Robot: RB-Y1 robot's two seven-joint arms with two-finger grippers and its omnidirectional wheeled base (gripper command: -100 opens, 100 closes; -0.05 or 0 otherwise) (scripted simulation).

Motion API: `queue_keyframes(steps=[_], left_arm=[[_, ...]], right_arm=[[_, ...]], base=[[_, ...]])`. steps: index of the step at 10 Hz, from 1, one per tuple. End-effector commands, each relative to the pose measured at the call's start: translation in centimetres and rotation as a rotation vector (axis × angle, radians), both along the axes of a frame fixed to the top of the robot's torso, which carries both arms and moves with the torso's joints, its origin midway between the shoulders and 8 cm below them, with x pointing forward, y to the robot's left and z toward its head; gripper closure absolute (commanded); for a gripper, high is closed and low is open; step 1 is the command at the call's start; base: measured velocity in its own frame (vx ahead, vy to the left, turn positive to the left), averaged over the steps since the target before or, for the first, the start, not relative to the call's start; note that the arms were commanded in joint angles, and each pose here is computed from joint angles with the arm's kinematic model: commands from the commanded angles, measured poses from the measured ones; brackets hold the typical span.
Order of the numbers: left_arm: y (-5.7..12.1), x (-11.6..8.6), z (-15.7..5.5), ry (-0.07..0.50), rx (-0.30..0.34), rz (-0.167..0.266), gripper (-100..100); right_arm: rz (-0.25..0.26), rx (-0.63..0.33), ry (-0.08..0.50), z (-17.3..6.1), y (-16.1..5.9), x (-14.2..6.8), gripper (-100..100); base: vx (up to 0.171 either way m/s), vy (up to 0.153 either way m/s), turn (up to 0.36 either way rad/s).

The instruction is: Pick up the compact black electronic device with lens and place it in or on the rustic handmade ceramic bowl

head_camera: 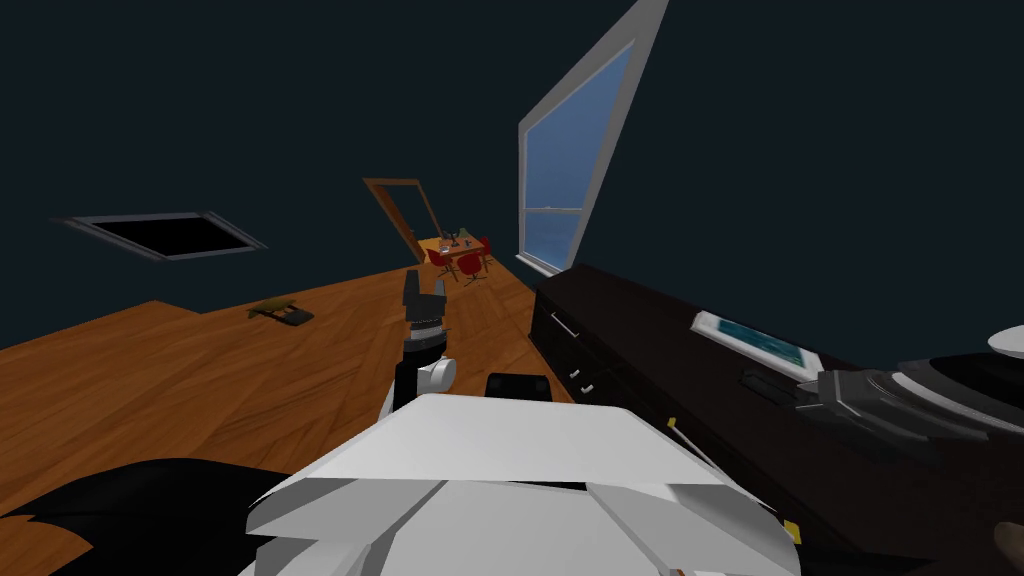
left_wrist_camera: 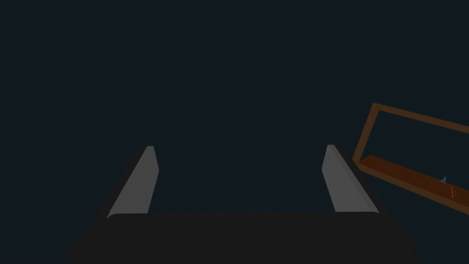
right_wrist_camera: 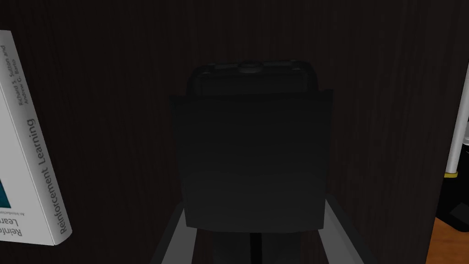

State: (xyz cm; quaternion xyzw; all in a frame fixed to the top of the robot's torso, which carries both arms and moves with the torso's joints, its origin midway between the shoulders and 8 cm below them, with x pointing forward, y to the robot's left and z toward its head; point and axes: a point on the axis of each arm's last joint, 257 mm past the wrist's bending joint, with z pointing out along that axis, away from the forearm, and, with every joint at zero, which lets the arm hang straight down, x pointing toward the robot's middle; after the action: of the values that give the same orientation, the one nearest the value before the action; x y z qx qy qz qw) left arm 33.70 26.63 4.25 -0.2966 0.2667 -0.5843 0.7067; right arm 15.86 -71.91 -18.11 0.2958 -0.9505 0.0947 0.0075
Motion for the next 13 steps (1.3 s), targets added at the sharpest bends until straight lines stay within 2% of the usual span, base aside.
queue_keyframes(steps=[1,7,11,13], left_arm=[[0.0,0.0,0.0,0.0,0.0,0.0,0],[0.0,0.0,0.0,0.0,0.0,0.0,0],[0.0,0.0,0.0,0.0,0.0,0.0,0],[0.0,0.0,0.0,0.0,0.0,0.0,0]], right_arm=[[0.02,-0.02,-0.021,1.4,-0.1,1.7,100],[0.077,-0.014,-0.092,3.1,2.0,6.1,100],[0.112,0.032,-0.139,2.9,4.7,8.5,100],[0.124,0.047,-0.135,2.9,5.4,8.7,100]], base=[[-0.07,0.025,-0.081],[-0.074,-0.03,-0.068],[-0.074,-0.114,-0.059],[-0.11,-0.176,0.001]])
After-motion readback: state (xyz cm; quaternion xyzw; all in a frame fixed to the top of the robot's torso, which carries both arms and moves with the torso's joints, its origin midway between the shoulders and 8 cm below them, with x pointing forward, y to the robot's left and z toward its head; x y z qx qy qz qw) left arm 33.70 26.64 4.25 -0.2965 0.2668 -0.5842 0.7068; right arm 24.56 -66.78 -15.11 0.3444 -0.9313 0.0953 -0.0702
